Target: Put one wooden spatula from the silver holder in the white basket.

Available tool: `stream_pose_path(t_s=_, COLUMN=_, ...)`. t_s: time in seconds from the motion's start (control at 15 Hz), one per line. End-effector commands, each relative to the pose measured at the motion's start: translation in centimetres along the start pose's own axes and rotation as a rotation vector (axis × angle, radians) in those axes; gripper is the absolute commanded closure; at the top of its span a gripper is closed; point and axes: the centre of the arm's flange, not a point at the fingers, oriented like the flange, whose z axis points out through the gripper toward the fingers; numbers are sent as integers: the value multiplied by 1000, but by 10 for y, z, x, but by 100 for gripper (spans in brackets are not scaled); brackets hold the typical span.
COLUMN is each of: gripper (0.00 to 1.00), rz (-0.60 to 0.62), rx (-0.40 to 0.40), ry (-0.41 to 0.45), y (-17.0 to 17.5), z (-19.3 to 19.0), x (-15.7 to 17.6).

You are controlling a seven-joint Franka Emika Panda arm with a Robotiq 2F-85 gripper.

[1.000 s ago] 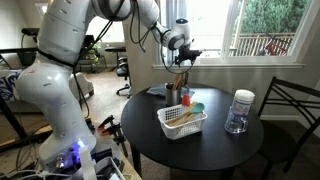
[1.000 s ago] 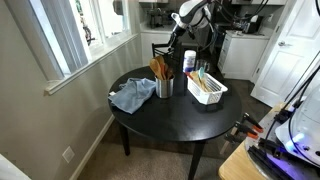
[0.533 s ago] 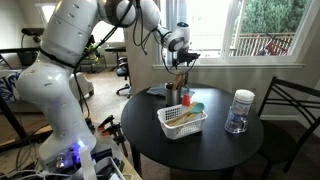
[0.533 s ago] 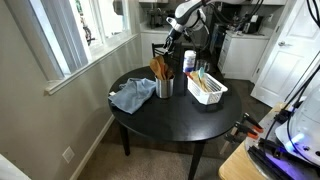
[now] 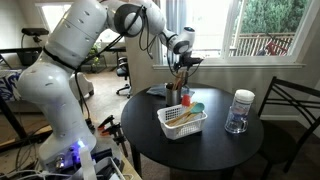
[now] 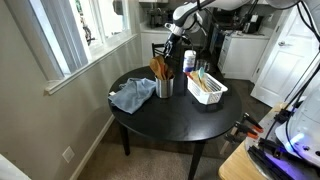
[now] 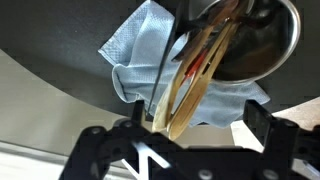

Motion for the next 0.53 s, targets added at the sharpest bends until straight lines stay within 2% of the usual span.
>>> stream_pose_path(t_s=0.0, gripper=0, rz=-7, rx=31, ry=25, y=17, z=2, x=-5)
stream_pose_path(t_s=0.47, gripper=0, rz=-79, rx=65, ry=79, y=28, z=19, x=-4)
